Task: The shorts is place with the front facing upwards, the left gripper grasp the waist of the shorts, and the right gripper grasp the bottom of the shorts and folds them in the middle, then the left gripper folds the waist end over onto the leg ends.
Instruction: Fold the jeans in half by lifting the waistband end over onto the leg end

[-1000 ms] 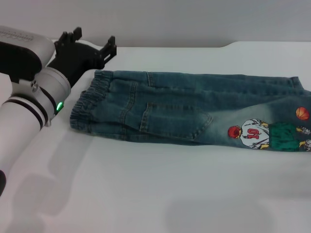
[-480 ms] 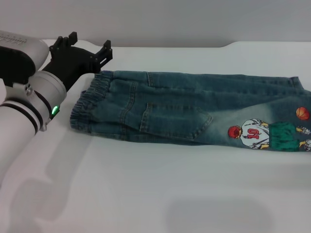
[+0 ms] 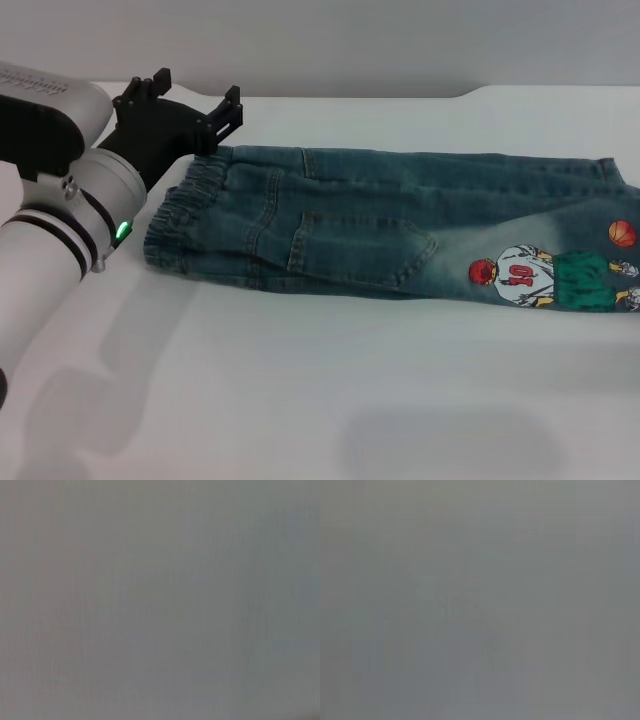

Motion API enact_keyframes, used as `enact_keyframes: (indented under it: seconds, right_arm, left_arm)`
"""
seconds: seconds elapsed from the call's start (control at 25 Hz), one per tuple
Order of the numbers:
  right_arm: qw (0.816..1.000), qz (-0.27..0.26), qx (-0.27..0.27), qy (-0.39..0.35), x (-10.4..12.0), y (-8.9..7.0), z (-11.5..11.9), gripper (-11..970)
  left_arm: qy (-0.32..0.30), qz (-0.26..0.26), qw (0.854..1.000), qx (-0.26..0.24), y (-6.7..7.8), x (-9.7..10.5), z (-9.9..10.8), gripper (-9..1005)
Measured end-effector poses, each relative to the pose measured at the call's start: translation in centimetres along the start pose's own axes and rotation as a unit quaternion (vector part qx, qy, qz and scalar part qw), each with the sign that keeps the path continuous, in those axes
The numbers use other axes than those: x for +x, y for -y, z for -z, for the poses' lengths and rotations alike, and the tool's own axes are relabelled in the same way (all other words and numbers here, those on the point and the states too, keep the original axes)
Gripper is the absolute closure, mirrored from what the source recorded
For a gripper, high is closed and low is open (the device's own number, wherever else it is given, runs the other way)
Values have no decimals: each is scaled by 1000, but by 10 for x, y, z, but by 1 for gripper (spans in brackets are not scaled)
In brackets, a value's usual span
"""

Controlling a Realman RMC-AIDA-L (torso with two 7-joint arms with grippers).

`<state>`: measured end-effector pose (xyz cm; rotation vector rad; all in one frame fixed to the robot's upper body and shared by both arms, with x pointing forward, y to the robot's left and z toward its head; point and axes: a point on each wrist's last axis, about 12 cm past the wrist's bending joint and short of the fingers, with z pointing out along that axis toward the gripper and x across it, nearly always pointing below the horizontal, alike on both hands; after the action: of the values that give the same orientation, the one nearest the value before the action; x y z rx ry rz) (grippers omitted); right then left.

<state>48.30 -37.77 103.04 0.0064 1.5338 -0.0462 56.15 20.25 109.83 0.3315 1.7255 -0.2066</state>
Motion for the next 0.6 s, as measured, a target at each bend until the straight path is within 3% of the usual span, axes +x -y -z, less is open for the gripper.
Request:
enact_keyframes:
  seconds: [0.16,0.32,0.36,0.6]
  right_arm:
    - [999,-4,-46,-1,3,-17,4,181]
    - [994,2,-109,-17,9,-42,4,264]
    - [992,3,-123,-20,10,-48,4,285]
    - [987,9,-157,-27,12,-63,2,410]
  left_arm:
    - [-1,2,1000,0,1,1,1,148]
    - [-58,9,998,-5,-4,3,-1,149]
    - [-107,21,994,-12,-11,-1,-2,149]
    - [-208,36,977,-8,-14,-24,9,149]
